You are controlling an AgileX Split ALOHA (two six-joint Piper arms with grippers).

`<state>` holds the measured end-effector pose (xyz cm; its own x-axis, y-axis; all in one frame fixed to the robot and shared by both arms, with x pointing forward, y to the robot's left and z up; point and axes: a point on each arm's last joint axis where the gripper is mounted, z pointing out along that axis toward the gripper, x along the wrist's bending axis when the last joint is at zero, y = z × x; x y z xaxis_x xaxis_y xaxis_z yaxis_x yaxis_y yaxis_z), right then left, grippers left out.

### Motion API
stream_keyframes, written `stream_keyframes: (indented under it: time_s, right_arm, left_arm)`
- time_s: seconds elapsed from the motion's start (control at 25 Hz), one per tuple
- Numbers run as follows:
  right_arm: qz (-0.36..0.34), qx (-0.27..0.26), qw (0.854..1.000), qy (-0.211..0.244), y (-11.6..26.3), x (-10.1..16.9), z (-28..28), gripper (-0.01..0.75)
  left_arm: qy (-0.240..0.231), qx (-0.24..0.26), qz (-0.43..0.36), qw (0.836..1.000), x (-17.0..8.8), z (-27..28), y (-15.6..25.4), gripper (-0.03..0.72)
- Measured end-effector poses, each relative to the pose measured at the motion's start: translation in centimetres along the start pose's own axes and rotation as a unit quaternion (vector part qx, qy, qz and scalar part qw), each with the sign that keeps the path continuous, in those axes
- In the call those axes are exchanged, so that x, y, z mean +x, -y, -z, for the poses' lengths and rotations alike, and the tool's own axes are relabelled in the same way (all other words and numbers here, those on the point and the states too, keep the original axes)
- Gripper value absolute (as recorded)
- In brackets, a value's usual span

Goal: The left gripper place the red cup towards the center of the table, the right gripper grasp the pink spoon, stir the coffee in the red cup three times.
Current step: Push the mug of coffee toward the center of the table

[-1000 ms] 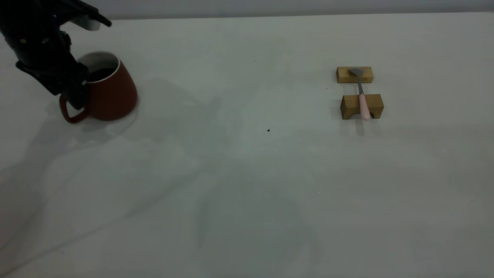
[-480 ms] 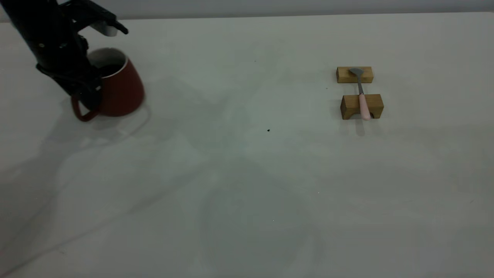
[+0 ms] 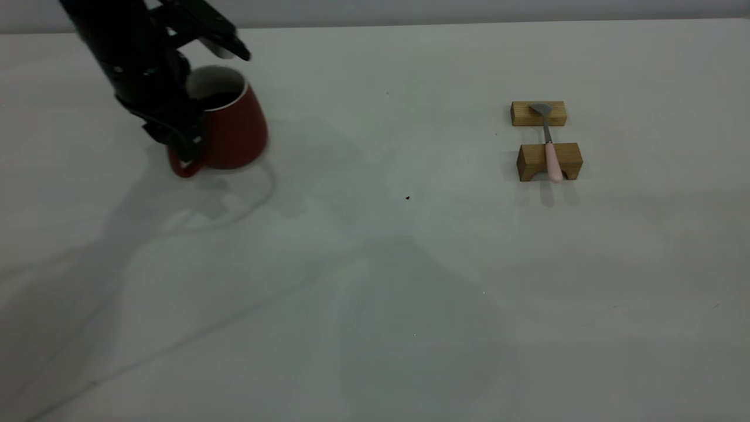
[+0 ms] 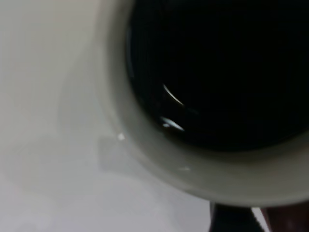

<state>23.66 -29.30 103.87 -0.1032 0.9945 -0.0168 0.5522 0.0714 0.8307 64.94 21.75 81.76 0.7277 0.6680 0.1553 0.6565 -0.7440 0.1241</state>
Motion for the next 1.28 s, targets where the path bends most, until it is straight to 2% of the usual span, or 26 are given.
stream_keyframes:
  time_s: [0.6, 1.28]
  right_arm:
    - [0.000, 0.000, 1.000, 0.000, 0.0, 0.0, 0.0, 0.169]
    - [0.000, 0.000, 1.000, 0.000, 0.0, 0.0, 0.0, 0.169]
  left_arm:
    - [-0.008, -0.039, -0.073, 0.997, -3.9, 0.2, -3.3, 0.436]
    - [-0.008, -0.039, -0.080, 0.996, -4.2, 0.0, -3.5, 0.436]
